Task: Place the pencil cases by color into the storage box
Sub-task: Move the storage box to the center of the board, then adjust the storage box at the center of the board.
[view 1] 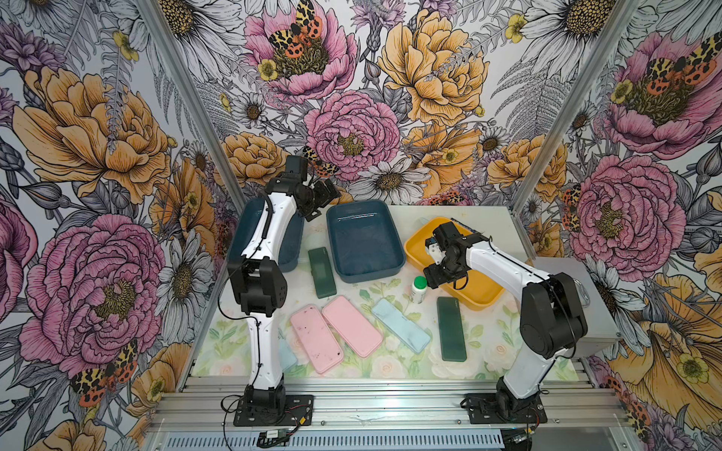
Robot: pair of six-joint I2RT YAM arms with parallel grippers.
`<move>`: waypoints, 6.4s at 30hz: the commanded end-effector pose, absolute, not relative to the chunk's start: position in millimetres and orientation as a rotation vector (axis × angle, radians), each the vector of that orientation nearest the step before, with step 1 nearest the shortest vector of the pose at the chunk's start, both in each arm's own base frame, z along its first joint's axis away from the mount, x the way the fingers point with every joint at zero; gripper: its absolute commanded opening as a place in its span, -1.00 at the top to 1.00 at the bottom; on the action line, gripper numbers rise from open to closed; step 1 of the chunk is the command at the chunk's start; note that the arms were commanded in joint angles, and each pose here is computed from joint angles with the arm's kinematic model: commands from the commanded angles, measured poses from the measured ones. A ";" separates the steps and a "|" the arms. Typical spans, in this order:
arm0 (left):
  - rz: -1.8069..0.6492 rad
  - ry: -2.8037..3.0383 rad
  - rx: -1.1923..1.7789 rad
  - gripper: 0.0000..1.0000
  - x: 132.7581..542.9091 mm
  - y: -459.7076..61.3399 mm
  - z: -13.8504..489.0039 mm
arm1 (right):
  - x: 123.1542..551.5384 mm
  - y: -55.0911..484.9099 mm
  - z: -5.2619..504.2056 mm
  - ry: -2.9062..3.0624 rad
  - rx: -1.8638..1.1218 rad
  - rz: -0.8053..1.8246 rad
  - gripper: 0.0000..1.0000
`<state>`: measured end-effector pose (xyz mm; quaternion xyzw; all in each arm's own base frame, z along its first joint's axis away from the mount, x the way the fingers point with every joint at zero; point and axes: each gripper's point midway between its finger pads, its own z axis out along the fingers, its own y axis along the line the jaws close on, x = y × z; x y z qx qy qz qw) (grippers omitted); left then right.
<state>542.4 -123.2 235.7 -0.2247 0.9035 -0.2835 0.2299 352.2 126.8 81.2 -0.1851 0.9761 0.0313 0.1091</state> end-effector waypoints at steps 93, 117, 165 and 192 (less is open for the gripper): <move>-0.736 2.561 -0.649 -0.98 565.2 -98.3 179.8 | 597.4 121.8 104.1 2.648 0.075 0.396 0.01; -0.227 2.727 -0.519 -0.96 566.9 -103.9 100.0 | 517.4 128.8 212.1 2.534 0.027 0.320 -0.04; -0.441 2.658 -0.275 -0.50 600.9 -184.2 75.5 | 396.9 94.0 212.2 2.593 0.127 0.326 0.12; -0.491 2.539 -0.324 -0.98 615.9 -179.0 118.4 | 336.0 103.7 229.9 2.618 0.146 0.473 -0.29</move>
